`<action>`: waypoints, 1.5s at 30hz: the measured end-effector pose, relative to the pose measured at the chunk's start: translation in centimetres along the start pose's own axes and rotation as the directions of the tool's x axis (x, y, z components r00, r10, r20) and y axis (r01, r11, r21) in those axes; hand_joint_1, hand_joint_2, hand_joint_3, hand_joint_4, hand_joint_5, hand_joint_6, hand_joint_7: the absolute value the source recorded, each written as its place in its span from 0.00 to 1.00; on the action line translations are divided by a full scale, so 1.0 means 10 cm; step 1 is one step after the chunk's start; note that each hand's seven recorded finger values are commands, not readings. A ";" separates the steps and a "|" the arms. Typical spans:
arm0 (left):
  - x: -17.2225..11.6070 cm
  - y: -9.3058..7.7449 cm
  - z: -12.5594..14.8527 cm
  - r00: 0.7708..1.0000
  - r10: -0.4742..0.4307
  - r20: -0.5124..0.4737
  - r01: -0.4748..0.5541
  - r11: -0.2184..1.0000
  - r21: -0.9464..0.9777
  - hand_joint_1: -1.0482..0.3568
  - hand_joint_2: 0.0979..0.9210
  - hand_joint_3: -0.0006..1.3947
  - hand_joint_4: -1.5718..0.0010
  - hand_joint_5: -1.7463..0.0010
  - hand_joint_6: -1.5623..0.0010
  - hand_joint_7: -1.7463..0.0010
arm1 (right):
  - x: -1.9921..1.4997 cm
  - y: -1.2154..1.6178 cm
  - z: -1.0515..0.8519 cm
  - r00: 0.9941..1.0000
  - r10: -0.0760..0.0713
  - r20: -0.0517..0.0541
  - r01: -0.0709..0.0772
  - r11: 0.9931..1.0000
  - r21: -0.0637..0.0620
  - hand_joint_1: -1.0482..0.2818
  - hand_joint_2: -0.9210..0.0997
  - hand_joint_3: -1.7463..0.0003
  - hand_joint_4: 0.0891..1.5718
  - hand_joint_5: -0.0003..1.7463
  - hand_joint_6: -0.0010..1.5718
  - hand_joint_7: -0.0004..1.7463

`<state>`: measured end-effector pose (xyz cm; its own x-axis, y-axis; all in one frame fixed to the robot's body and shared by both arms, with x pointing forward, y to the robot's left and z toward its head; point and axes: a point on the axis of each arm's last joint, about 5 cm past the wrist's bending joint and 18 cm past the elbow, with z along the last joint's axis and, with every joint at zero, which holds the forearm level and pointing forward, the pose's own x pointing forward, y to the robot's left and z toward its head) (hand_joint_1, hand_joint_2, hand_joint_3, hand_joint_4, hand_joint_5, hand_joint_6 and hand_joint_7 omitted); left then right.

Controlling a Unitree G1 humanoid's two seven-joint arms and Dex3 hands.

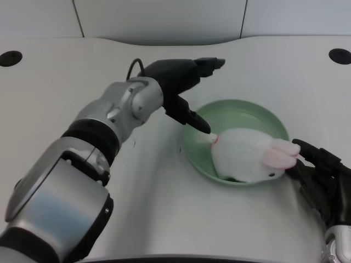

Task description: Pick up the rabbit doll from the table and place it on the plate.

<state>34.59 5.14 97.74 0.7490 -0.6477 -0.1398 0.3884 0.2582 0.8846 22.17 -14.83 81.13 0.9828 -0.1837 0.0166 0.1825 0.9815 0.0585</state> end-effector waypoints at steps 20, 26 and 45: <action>-0.93 -0.01 -1.01 0.961 0.256 -0.102 -0.273 0.842 -0.465 0.19 1.00 0.03 0.89 0.94 0.89 0.96 | 0.057 -0.014 0.041 1.000 -0.017 0.024 0.018 0.999 -0.047 0.52 0.00 0.83 0.37 0.50 0.57 0.00; -1.26 -0.32 -1.18 0.930 0.337 -0.148 -0.359 0.747 -0.560 0.23 1.00 0.09 0.80 0.90 0.83 0.96 | 0.061 -0.012 0.046 1.000 -0.010 0.028 0.011 0.999 -0.047 0.53 0.00 0.84 0.37 0.52 0.57 0.00; -2.01 -1.17 -1.03 0.850 0.342 -0.400 -0.473 0.163 -0.866 0.30 1.00 0.30 0.76 0.10 0.53 0.90 | 0.077 -0.014 0.058 0.998 0.051 0.024 -0.050 0.997 -0.050 0.51 0.00 0.82 0.34 0.53 0.55 0.00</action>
<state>20.53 22.47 85.66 0.9844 -0.1759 0.0063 0.1743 0.9690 -0.1751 22.88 -15.13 81.72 0.9900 -0.1344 0.0438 0.1342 0.9909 0.0074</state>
